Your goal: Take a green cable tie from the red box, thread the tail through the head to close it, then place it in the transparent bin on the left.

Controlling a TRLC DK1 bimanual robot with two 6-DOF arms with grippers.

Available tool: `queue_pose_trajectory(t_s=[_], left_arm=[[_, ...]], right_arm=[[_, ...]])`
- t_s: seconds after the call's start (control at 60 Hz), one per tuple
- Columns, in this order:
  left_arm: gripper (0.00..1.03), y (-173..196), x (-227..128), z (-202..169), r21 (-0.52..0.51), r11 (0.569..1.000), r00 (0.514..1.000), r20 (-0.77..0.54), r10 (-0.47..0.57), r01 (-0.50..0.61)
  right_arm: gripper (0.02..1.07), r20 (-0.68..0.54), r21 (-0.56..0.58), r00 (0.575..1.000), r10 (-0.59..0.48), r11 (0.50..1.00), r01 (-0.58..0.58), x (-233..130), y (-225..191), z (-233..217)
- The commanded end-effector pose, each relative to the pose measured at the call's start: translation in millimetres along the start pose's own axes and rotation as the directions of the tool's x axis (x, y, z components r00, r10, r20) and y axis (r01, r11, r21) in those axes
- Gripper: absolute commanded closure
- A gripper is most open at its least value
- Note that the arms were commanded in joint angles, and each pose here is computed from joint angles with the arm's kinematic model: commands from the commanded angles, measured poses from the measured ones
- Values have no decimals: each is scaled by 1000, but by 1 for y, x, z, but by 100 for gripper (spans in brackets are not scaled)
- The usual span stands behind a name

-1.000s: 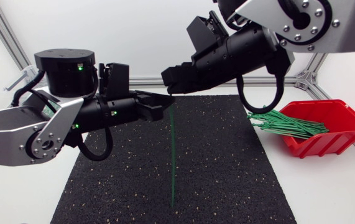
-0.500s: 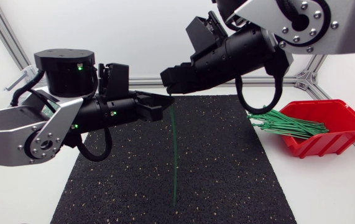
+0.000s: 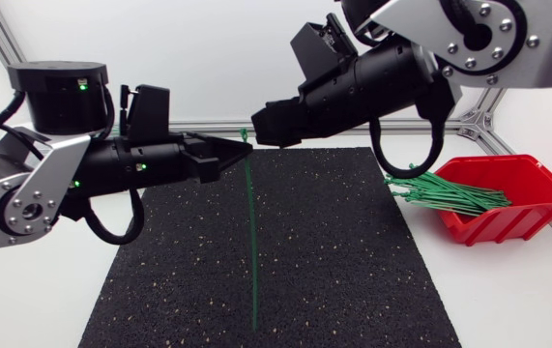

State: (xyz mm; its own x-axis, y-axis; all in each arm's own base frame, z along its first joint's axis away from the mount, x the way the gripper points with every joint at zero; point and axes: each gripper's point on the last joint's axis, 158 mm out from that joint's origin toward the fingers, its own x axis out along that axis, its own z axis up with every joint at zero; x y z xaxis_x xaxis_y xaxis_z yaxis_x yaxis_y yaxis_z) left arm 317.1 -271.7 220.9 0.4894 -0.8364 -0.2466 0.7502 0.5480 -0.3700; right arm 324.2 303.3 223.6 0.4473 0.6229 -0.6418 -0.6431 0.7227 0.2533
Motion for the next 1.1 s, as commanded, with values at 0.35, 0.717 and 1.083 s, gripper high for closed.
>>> queue_pose_trajectory(t_s=[0.35, 0.717, 1.083], left_arm=[[100, 7, -41, 3, 36, 994, 994, 34, -106, 105], [100, 5, -53, -13, 114, 963, 967, 33, -251, 246], [100, 2, -53, -11, 156, 932, 941, 36, -337, 328]], right_arm=[[59, -20, -164, 999, 27, 986, -30, -3, -6, -25], [46, -106, -283, 975, 194, 934, -217, 9, 1, -45], [46, -155, -356, 904, 398, 831, -427, 24, 36, -53]])
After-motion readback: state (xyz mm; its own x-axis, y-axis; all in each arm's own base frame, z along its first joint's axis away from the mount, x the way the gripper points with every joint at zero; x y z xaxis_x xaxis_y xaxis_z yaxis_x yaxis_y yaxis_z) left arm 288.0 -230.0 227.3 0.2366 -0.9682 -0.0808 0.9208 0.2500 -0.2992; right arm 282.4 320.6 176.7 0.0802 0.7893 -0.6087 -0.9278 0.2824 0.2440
